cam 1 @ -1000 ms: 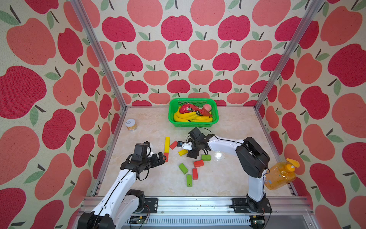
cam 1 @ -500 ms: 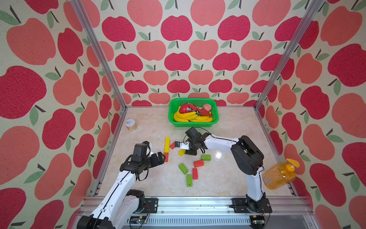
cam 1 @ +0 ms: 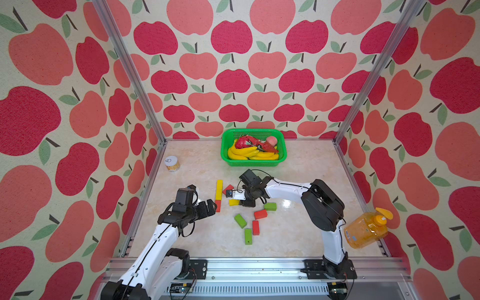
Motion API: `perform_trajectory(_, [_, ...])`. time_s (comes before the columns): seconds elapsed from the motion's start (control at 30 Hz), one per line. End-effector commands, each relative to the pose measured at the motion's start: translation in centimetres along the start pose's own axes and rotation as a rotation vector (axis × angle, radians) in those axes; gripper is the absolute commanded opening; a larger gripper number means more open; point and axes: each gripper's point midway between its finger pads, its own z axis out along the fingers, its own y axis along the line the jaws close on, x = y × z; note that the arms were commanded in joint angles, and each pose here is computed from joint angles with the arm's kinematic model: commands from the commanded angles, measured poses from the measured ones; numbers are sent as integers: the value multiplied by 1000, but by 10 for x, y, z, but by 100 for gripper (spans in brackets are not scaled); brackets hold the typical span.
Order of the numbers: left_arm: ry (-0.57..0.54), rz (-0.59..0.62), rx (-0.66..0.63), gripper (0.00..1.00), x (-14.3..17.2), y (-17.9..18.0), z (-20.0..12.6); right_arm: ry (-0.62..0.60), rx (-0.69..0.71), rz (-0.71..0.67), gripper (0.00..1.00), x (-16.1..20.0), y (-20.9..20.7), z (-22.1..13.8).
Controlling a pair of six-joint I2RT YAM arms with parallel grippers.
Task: Assemble the letter k with building blocks
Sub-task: Assemble the building block at the center of the board.
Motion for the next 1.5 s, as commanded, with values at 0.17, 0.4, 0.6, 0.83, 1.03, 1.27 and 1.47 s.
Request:
perform_trajectory(0.17, [-10,29,-29,98,0,4,-1,73,-127,127,27,21,36,-4])
perform_trajectory(0.4, [-6,40,-38,98,1,3,-1,68,-109,204,26,14,42,-16])
perform_trajectory(0.6, [-12,51,-58,98,2,5,-2,135,-59,283,26,13,42,-9])
perform_trajectory(0.83, [-17,63,-70,98,5,4,-4,253,37,430,26,22,36,0])
perform_trajectory(1.03, [-16,69,-79,98,5,5,-4,257,80,518,26,25,35,4])
perform_trajectory(1.27, [-26,67,-105,98,4,9,-6,253,90,552,26,22,36,6])
perform_trajectory(1.47, [-13,78,-76,98,5,4,-5,250,91,561,26,17,34,11])
